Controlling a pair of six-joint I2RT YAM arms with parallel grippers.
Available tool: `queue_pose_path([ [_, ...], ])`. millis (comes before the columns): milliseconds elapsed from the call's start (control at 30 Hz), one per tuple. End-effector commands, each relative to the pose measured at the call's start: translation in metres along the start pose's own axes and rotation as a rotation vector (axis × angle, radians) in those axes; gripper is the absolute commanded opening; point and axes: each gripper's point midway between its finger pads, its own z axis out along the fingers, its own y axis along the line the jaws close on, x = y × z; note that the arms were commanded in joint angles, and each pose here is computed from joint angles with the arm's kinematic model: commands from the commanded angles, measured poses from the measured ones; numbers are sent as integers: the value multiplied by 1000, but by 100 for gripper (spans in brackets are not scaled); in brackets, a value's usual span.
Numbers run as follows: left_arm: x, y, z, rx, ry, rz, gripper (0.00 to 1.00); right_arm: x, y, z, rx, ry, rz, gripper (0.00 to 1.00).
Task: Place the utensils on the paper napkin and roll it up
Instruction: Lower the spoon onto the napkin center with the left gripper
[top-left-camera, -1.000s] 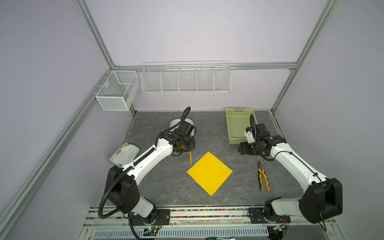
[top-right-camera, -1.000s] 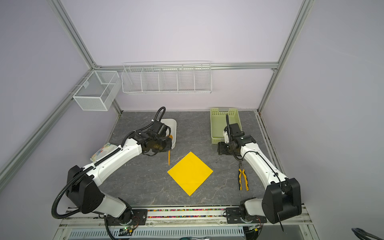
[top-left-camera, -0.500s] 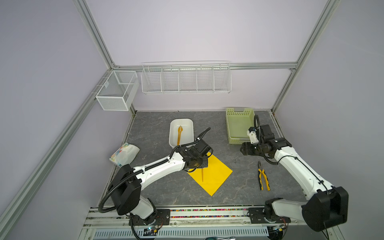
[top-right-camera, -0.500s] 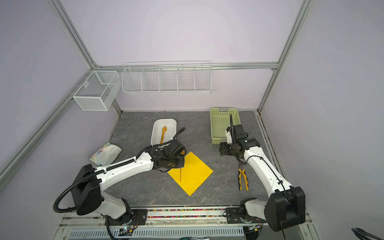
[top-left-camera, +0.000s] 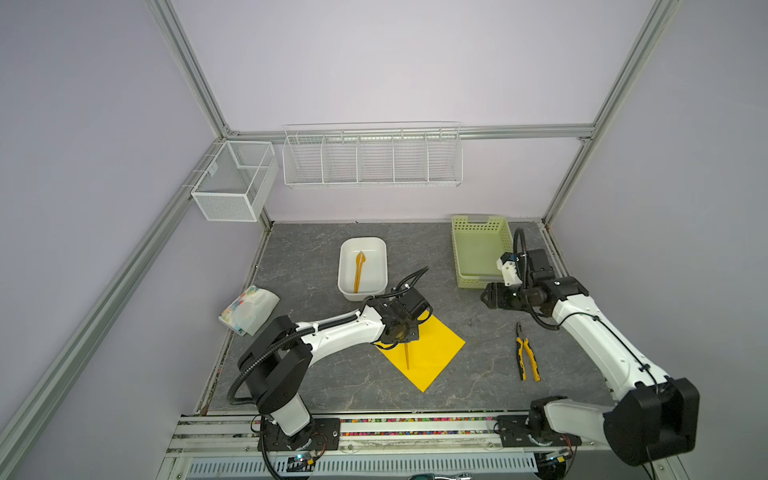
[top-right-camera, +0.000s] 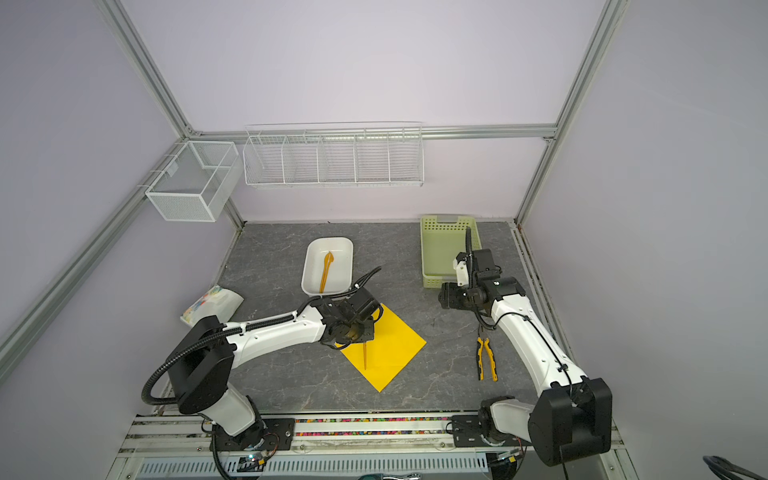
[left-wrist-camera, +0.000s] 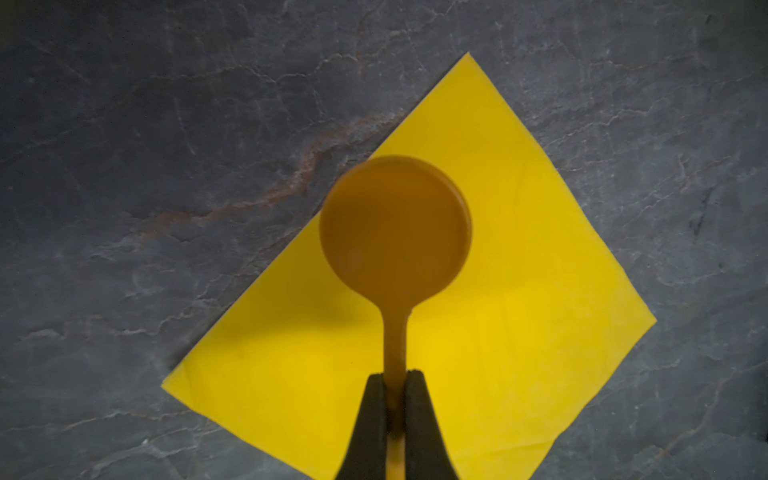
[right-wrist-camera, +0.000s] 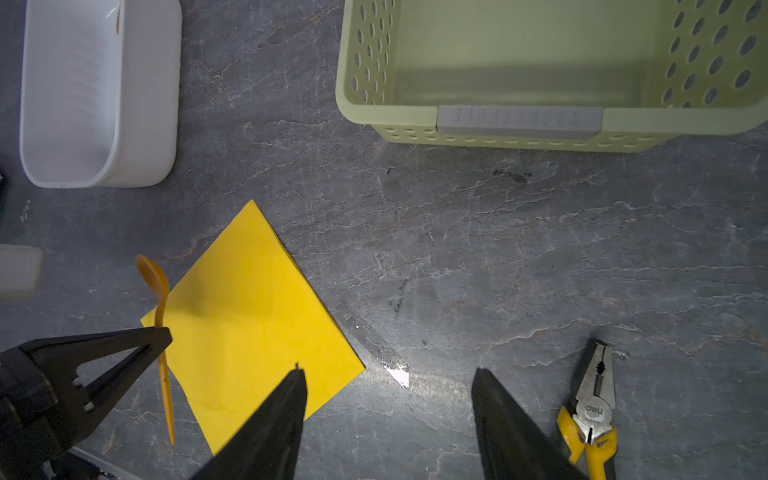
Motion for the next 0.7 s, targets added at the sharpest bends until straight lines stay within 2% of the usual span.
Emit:
queue_pose_path([
  [0,-9,-11,2,2,-26,-10,0,-2,0,-2,-40,-24,9,67],
  [667,-18,-14,21,-63,-37,21,0,-6,-6,-2,-85,-34,63,66],
])
